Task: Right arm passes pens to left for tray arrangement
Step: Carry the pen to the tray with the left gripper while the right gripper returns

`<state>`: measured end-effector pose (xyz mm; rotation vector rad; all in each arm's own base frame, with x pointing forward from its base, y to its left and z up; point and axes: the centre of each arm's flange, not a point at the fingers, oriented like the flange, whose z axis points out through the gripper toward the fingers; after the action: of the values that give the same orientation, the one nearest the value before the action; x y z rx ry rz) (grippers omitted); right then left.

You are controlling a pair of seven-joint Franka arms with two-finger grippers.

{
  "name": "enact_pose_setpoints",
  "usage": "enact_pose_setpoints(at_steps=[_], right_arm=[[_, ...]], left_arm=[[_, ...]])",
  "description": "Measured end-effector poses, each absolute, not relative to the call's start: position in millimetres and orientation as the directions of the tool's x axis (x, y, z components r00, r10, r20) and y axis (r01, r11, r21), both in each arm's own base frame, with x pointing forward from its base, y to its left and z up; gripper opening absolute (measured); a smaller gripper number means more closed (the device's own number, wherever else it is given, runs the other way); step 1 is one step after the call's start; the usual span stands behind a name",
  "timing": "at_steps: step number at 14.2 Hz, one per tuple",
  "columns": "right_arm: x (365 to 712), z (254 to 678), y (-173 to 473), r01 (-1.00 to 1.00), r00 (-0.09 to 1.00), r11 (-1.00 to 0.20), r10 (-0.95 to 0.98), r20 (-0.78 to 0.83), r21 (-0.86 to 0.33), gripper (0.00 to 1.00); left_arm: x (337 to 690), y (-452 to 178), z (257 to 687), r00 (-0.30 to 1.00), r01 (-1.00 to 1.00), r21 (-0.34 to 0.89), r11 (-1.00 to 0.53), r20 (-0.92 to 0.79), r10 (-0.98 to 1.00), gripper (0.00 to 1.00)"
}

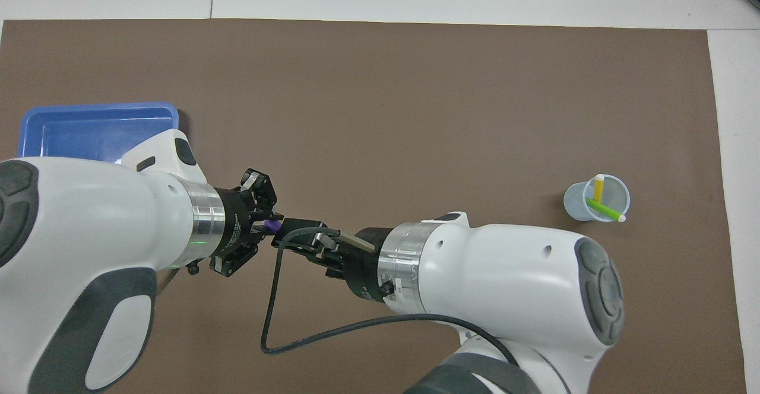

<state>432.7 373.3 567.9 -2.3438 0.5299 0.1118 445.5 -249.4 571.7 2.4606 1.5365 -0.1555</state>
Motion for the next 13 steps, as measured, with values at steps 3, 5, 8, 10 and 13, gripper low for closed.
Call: enact_pose_setpoints(at_steps=[3, 5, 8, 10, 13], right_arm=[[435, 569, 360, -0.316, 0.947, -0.786, -0.291, -0.134, -0.531, 1.00], [443, 575, 333, -0.273, 0.962, -0.858, -0.253, -0.105, -0.434, 1.00], [459, 578, 268, -0.112, 0.993, -0.941, -0.095, -0.068, -0.318, 1.00], [474, 573, 226, -0.015, 0.999, -0.966, -0.004, -0.046, -0.260, 1.00], [494, 565, 166, 0.028, 0.999, -0.979, 0.035, -0.028, -0.204, 1.00]], left_arm=[[446, -249, 571, 0.449, 0.893, 0.144, -0.427, -0.212, 0.868, 0.18], [450, -242, 572, 0.462, 0.886, 0.151, -0.438, -0.209, 0.862, 0.18], [463, -213, 572, 0.487, 0.872, 0.165, -0.461, -0.198, 0.851, 0.18], [469, -199, 571, 0.499, 0.865, 0.169, -0.472, -0.190, 0.846, 0.18], [477, -178, 571, 0.529, 0.846, 0.179, -0.502, -0.168, 0.832, 0.18]])
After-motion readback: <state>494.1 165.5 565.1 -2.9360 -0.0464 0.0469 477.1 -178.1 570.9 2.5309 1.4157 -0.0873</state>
